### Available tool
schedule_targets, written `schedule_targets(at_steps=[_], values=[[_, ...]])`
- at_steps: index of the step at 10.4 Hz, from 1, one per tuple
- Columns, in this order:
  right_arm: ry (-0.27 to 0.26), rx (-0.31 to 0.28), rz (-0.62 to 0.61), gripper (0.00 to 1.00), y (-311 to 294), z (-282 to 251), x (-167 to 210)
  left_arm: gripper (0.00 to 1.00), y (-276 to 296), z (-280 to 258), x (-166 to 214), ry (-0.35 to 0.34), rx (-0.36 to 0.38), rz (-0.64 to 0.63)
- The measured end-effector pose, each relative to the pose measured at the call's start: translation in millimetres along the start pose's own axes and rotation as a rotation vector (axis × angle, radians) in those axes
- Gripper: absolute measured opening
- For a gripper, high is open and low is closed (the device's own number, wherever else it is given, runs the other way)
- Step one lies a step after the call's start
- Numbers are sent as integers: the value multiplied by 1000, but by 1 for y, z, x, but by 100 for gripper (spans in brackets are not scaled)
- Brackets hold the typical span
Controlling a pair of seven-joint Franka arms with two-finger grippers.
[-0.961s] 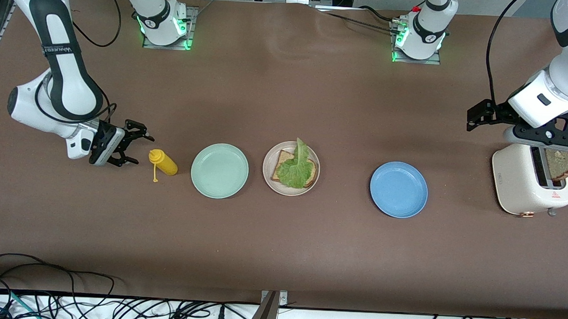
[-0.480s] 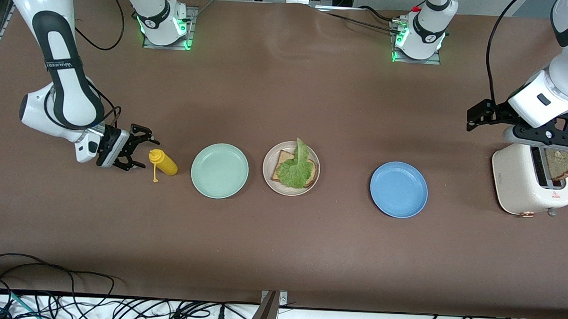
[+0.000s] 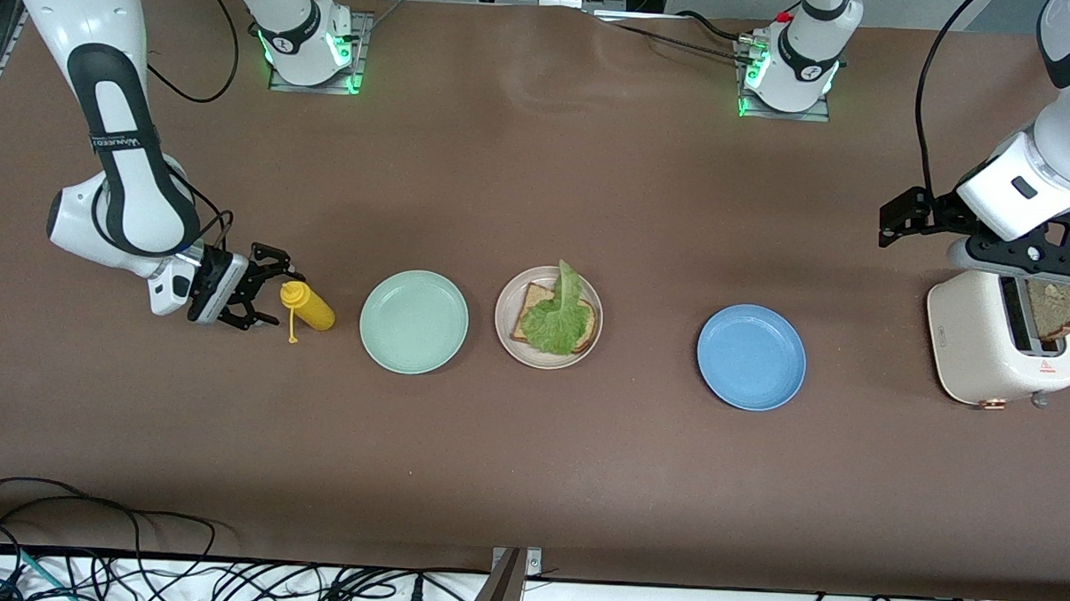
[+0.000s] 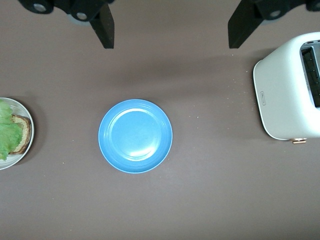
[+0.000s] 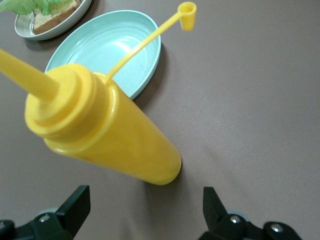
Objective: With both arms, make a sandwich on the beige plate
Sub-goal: 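Reach and grasp the yellow mustard bottle with the right gripper, then lift and tip the mustard bottle nozzle down with the right gripper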
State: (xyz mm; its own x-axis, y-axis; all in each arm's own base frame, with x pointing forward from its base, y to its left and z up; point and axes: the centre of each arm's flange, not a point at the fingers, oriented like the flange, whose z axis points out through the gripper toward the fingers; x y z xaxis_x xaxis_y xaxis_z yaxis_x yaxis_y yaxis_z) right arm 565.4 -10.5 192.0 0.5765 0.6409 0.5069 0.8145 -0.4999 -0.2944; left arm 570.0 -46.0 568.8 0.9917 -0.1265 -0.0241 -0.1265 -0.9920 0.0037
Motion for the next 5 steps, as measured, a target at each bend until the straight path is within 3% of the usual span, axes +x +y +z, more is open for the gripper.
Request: schedule_targets(at_steps=[5], values=[[12, 12, -11, 100, -4, 9, 10, 100, 0, 0, 0, 0, 0, -1]])
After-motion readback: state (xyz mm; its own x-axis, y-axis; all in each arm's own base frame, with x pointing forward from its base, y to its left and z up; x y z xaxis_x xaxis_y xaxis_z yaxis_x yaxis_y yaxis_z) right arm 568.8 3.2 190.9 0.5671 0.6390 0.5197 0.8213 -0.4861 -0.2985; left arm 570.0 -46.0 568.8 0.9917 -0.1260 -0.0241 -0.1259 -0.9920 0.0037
